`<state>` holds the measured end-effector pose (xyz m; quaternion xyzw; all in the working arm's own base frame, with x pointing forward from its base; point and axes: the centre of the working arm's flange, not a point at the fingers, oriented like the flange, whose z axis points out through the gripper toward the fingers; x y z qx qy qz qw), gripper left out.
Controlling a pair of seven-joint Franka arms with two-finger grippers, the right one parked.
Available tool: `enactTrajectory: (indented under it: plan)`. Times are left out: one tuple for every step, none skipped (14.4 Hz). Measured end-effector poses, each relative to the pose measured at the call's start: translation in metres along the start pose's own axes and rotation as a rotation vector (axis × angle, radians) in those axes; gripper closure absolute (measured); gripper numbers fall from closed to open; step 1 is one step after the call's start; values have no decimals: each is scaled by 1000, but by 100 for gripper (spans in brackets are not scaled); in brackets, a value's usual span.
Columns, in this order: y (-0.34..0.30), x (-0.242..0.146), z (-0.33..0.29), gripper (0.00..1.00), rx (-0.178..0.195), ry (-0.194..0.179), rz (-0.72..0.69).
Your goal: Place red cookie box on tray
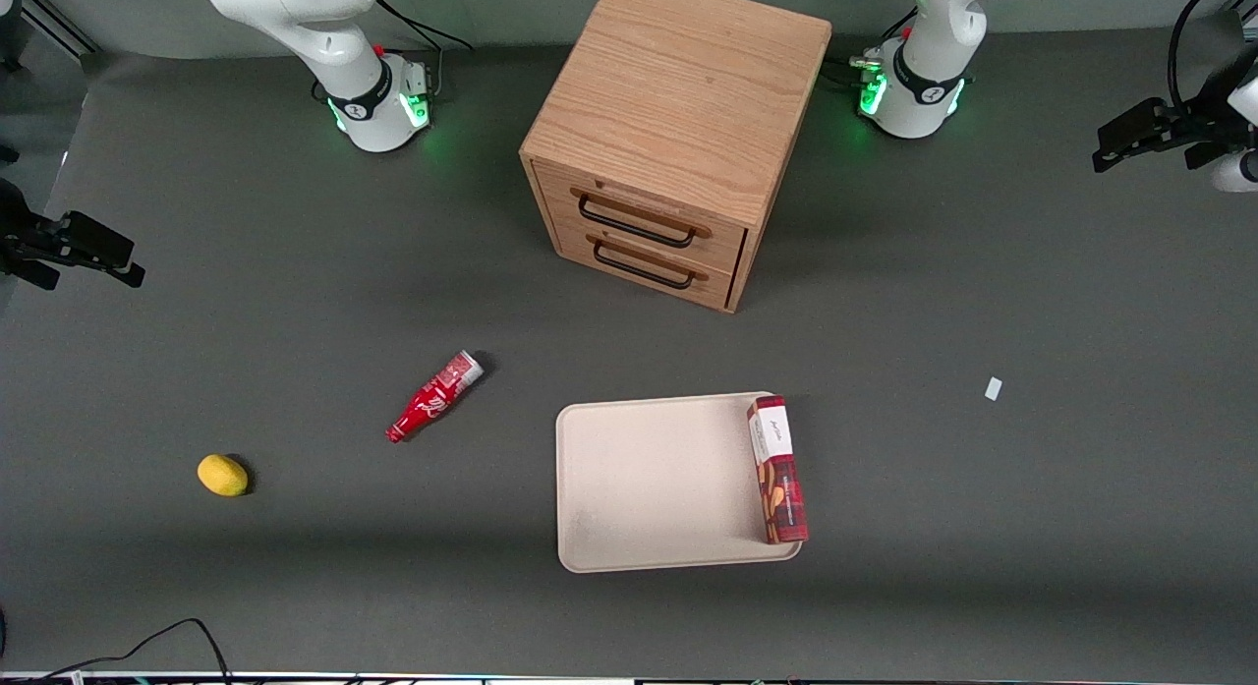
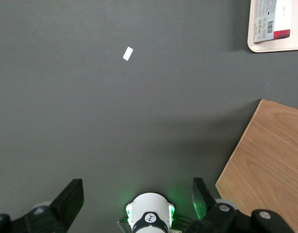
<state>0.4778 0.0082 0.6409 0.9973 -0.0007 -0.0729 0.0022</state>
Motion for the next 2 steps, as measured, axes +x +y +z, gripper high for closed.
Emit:
enactTrajectory:
  plan:
    - [-2,0,0,0,-1,1,24]
    - [-3,0,0,0,-2,-1,43]
